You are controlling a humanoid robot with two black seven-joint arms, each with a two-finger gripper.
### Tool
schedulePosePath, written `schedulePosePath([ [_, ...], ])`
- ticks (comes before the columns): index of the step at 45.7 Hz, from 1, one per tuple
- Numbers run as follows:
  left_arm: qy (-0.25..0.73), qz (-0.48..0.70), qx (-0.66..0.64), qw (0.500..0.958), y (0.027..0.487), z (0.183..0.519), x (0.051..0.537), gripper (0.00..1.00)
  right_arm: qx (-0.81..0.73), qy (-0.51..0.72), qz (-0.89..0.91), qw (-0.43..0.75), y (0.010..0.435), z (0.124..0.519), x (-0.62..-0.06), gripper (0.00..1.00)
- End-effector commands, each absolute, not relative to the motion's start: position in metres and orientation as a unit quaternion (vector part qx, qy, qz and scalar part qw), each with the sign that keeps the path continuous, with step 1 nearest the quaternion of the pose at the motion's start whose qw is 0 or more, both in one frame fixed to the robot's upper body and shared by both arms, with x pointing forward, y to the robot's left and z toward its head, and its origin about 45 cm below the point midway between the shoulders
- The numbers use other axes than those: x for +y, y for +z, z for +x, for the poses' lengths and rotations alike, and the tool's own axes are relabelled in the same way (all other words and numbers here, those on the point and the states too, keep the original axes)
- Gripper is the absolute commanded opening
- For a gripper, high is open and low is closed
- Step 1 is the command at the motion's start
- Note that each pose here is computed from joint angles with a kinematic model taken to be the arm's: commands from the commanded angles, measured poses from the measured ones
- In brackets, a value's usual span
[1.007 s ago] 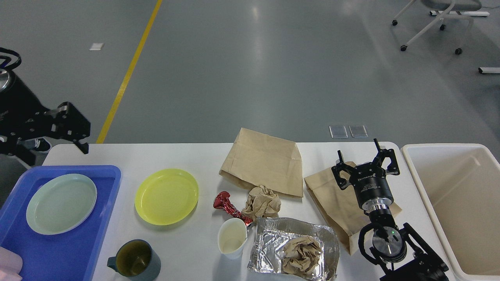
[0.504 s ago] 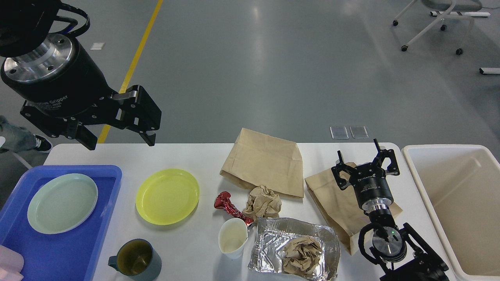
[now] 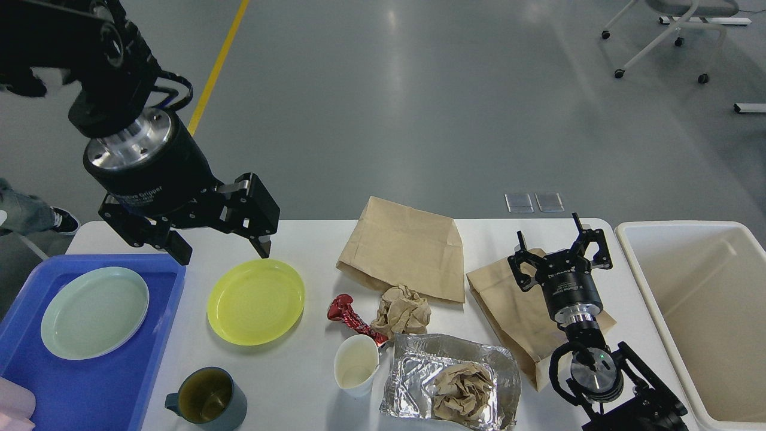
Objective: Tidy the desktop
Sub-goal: 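Move the left gripper toward the olive-green cup, then lower the left gripper and grasp the olive-green cup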
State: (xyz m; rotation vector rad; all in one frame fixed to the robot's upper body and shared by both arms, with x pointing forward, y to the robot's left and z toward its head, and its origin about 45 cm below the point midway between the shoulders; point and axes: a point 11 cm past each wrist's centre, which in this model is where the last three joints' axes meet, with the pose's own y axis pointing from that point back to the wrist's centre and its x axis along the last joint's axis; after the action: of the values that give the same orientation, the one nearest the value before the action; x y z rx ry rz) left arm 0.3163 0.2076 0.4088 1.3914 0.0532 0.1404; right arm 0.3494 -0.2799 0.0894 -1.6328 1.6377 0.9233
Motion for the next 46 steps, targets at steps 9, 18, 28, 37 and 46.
schedulePosePath([
  [9,0.050,0.664,0.046,0.745,0.292,0.322,0.233,0.95,0.623,0.351,-0.621,0.320,0.089,0.349,-0.280,1.00],
  [18,0.055,0.674,0.071,0.733,0.223,0.302,0.249,0.94,0.623,0.351,-0.621,0.320,0.089,0.349,-0.280,1.00],
  [28,0.050,0.679,0.104,0.725,0.192,0.282,0.259,0.91,0.623,0.351,-0.621,0.320,0.089,0.349,-0.280,1.00],
  [37,0.073,0.682,0.111,0.719,0.171,0.279,0.264,0.89,0.623,0.351,-0.621,0.321,0.090,0.350,-0.280,1.00],
  [46,0.066,0.688,0.114,0.714,0.145,0.277,0.262,0.88,0.622,0.352,-0.621,0.321,0.090,0.350,-0.279,1.00],
])
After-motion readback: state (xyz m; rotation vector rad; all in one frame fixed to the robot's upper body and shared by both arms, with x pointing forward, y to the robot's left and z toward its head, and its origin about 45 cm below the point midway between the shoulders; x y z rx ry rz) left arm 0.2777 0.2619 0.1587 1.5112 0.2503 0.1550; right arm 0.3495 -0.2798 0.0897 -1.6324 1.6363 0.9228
